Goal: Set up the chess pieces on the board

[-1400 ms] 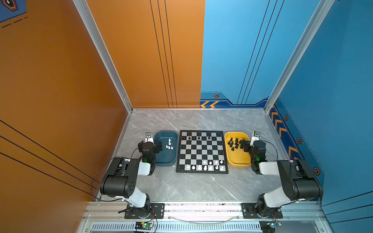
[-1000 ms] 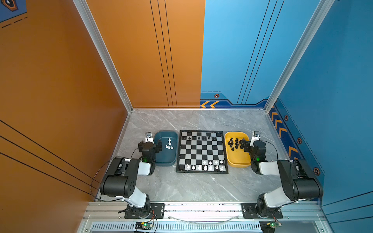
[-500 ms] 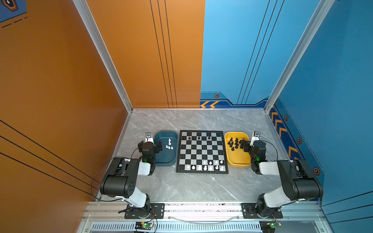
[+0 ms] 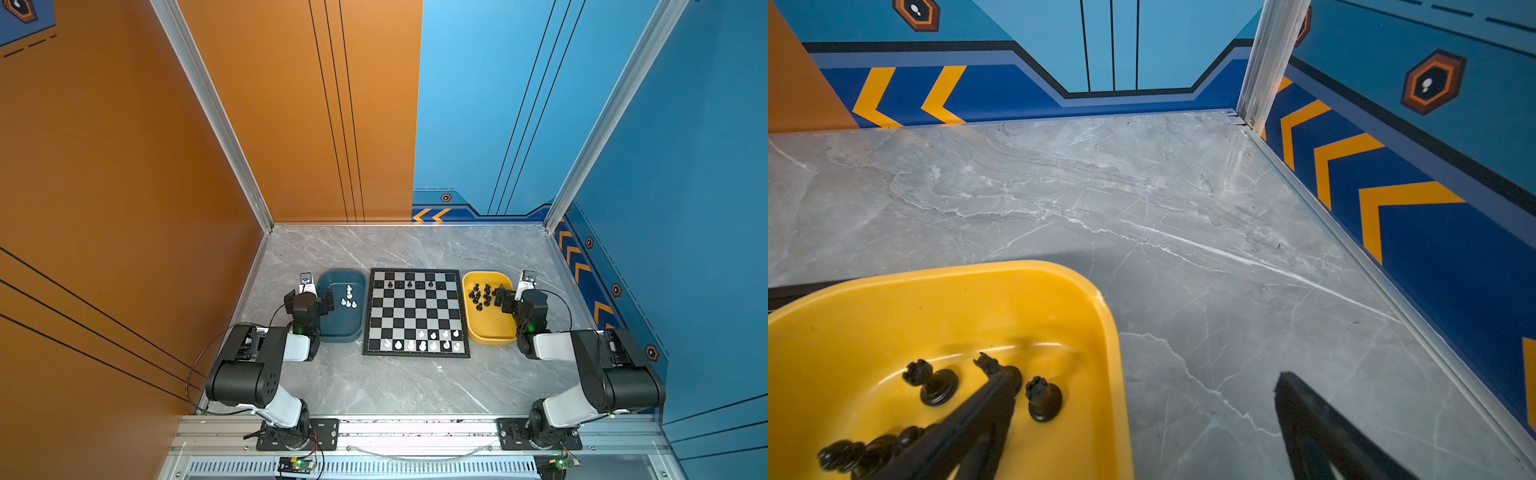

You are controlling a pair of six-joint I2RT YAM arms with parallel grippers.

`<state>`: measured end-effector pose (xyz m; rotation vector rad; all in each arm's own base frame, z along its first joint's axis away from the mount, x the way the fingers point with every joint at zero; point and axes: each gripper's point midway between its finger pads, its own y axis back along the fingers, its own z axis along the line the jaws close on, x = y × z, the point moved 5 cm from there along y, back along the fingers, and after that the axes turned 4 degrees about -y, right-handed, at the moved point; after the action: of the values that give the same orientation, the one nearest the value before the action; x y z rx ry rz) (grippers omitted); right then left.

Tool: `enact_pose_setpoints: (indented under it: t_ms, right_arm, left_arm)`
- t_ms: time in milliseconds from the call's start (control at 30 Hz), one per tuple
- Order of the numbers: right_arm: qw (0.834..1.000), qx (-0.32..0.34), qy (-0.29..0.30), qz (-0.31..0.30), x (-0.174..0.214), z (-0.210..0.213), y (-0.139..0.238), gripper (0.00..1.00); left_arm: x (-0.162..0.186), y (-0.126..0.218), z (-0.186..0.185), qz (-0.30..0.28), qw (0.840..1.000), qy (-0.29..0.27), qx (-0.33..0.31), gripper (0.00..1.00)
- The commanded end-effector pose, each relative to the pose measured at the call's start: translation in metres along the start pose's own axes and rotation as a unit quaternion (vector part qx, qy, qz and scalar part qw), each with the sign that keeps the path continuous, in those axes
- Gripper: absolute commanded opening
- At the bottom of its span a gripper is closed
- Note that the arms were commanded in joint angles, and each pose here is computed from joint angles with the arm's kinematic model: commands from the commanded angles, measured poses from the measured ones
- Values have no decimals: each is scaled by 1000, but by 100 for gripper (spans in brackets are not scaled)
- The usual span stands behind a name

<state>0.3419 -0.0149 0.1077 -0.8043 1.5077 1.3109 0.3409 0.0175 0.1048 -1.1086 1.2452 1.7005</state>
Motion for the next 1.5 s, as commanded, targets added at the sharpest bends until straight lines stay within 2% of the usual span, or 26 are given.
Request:
enact_pose_setpoints:
  t_ms: [0,67,200,300,400,533,667,833,933,1133,1467]
  right_arm:
    - [1000,1,-8,-4,-3,0,-1,98]
    - [1000,8,-12,-8,-10,-1,-1,95]
    - [1000,20,-10,10,-44,-4,14,94]
    - [1000,20,-11,12,-74,-6,35,95]
    - [999,19,-27,38,-95,-7,58,95]
    - [996,-1,-49,71,-116,0,85,94]
    - [991,-20,-63,113,-130,10,103,92]
    - [978,-50,-63,194,-137,27,113,83]
    - [966,-72,-53,244,-134,42,110,75]
    - [945,-73,-22,317,-121,66,88,59]
    - [919,-83,0,385,-103,101,36,40]
  left_arm:
    - [-5,-1,-1,-5,1000,1,1,96]
    - [-11,0,-2,-6,1000,-4,4,89]
    - [-42,12,1,11,1000,-11,15,89]
    - [-74,30,3,-15,999,-3,35,88]
    - [-104,49,-3,-34,996,18,86,87]
    - [-132,70,-21,-28,984,35,172,87]
    - [-147,88,-47,-11,968,24,249,87]
    - [-159,103,-79,-4,945,9,326,83]
    - [-160,105,-91,5,938,1,348,82]
    - [-163,104,-103,12,932,-11,361,80]
    - [-171,99,-117,1,929,-10,371,80]
